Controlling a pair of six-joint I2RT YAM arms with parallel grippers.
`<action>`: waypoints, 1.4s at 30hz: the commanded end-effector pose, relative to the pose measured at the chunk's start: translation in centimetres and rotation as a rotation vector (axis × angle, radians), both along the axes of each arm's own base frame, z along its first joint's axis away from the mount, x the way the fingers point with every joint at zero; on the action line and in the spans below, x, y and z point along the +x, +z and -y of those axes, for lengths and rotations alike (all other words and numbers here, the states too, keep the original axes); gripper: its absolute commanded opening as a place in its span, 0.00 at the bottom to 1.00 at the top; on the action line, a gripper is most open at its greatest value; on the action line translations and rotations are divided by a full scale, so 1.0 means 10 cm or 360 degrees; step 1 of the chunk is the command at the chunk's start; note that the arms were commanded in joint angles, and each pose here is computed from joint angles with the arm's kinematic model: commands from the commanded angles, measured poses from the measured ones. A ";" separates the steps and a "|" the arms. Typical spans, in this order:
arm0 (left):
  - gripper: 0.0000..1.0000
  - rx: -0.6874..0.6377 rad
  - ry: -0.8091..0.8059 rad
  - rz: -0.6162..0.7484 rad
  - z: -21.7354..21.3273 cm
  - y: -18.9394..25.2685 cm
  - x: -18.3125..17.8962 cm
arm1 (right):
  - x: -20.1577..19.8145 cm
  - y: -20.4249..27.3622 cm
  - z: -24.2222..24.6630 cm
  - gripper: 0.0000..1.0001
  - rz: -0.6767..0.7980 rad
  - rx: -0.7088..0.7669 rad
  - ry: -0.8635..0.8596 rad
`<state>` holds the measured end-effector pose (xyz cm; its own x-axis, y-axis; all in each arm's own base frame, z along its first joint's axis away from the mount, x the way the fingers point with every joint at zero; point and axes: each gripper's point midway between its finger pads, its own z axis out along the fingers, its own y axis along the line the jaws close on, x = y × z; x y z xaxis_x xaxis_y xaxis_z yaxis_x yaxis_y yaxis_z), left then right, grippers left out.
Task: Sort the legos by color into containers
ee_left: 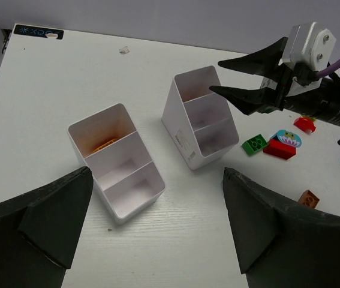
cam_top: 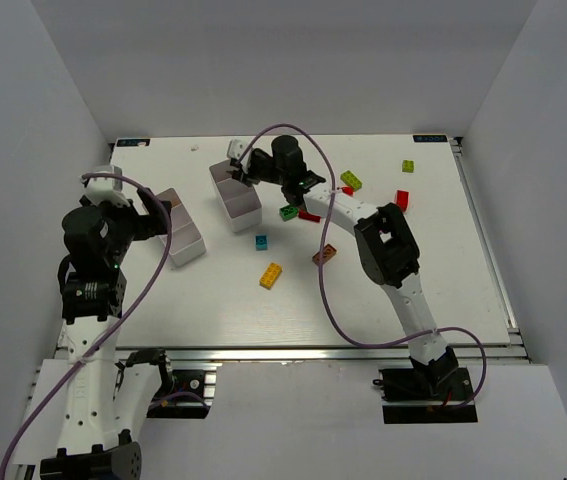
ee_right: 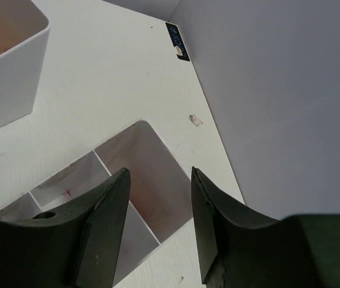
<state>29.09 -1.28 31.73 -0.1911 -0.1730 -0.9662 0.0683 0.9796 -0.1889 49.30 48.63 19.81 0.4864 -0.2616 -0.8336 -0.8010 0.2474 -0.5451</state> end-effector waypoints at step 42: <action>0.98 -0.0605 -0.0130 -0.0186 0.40 -0.38 -0.13 | -1.74 -1.51 2.50 0.74 -0.0364 -0.1436 0.0823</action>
<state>28.24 -5.33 28.34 -0.3156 -0.4845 -0.8159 0.1114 0.8349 -0.5390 31.18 22.92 3.18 0.5467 -0.6548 -0.5219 -0.8078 -0.5765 -0.1230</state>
